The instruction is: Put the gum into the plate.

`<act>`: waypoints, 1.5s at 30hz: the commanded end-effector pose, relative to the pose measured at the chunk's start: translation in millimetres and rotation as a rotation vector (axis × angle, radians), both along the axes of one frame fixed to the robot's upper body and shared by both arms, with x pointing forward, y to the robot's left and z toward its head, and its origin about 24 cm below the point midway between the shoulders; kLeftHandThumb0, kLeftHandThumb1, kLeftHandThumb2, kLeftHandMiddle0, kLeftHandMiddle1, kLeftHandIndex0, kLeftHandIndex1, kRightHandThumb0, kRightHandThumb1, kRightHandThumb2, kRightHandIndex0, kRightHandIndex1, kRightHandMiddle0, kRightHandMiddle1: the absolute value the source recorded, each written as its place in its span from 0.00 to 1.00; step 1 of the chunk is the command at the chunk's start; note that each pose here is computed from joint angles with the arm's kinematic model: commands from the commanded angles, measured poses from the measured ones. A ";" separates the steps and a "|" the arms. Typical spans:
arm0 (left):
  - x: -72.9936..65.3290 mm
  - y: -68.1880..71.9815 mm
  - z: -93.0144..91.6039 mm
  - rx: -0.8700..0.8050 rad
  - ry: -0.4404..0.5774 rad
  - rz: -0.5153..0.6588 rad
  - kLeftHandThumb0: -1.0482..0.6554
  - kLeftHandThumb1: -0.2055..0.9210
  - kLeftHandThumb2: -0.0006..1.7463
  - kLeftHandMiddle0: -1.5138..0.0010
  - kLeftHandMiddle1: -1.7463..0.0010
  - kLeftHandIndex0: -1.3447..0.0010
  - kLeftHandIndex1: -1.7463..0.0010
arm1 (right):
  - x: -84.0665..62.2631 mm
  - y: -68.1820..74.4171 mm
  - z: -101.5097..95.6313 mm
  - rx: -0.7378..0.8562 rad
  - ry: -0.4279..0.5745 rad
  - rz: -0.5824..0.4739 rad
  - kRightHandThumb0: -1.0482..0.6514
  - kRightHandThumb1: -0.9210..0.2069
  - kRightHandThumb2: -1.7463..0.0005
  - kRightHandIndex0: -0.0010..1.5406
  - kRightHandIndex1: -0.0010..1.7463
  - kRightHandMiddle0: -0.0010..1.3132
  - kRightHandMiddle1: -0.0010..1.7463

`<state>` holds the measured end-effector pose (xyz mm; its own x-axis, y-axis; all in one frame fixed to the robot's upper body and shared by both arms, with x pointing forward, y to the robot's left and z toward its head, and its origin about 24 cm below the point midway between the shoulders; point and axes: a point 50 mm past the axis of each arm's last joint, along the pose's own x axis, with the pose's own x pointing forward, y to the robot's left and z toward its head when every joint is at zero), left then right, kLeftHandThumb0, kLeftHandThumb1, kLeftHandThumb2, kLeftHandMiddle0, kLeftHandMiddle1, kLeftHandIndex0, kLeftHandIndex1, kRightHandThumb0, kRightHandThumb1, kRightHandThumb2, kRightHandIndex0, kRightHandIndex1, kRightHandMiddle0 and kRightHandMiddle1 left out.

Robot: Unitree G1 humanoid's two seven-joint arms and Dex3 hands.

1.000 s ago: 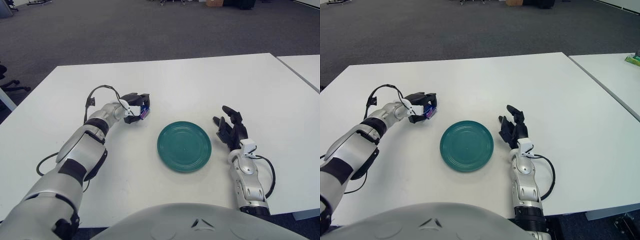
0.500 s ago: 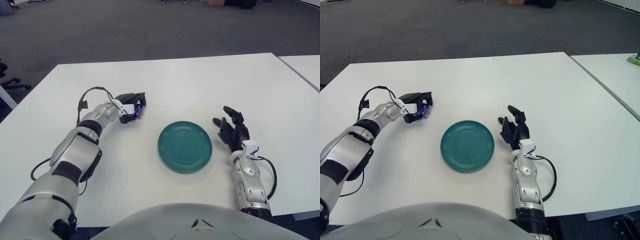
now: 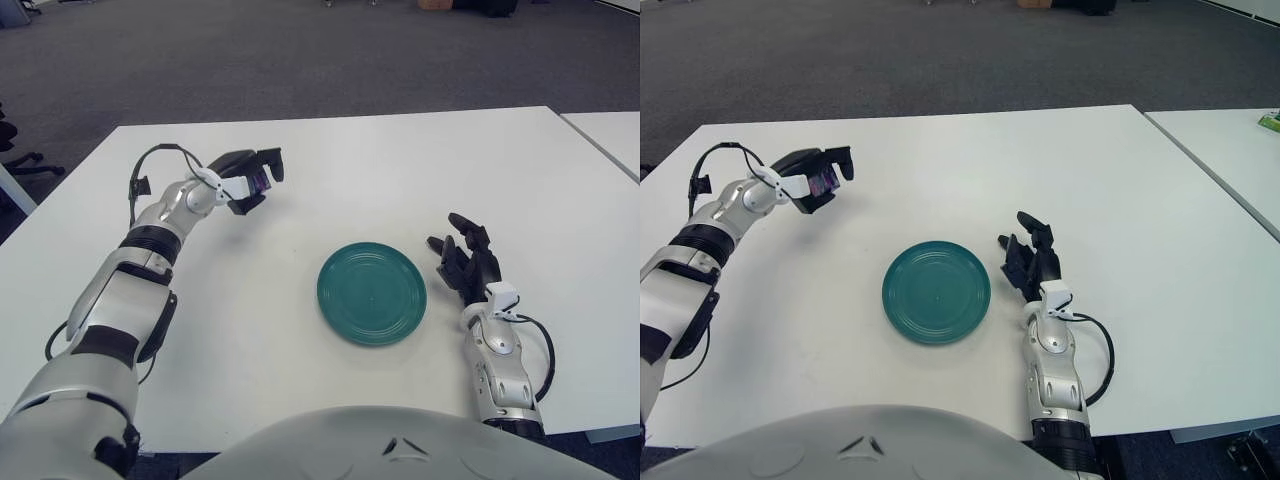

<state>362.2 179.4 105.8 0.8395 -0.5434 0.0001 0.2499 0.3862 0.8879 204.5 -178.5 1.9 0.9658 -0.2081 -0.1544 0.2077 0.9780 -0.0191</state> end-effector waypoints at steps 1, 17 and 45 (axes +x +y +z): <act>-3.6 -7.4 15.5 -0.042 -0.081 -0.049 0.62 0.28 0.88 0.48 0.04 0.59 0.00 | -12.1 -0.2 -21.0 0.020 0.132 -0.013 0.24 0.00 0.53 0.25 0.28 0.00 0.43; -45.6 -56.3 31.0 -0.057 -0.237 -0.264 0.61 0.25 0.90 0.47 0.03 0.58 0.00 | -14.0 2.4 -21.2 0.022 0.133 -0.013 0.24 0.00 0.53 0.27 0.29 0.00 0.45; -109.2 -108.8 39.8 -0.111 -0.223 -0.577 0.61 0.16 0.96 0.41 0.06 0.51 0.00 | -17.1 11.2 -25.4 0.080 0.126 0.002 0.24 0.00 0.57 0.26 0.25 0.00 0.42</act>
<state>259.0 71.6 148.2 0.4060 -0.8819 0.2396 0.2295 0.3522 0.9073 202.4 -170.0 1.2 0.9696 -0.1890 -0.1556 0.1935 0.9810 0.0144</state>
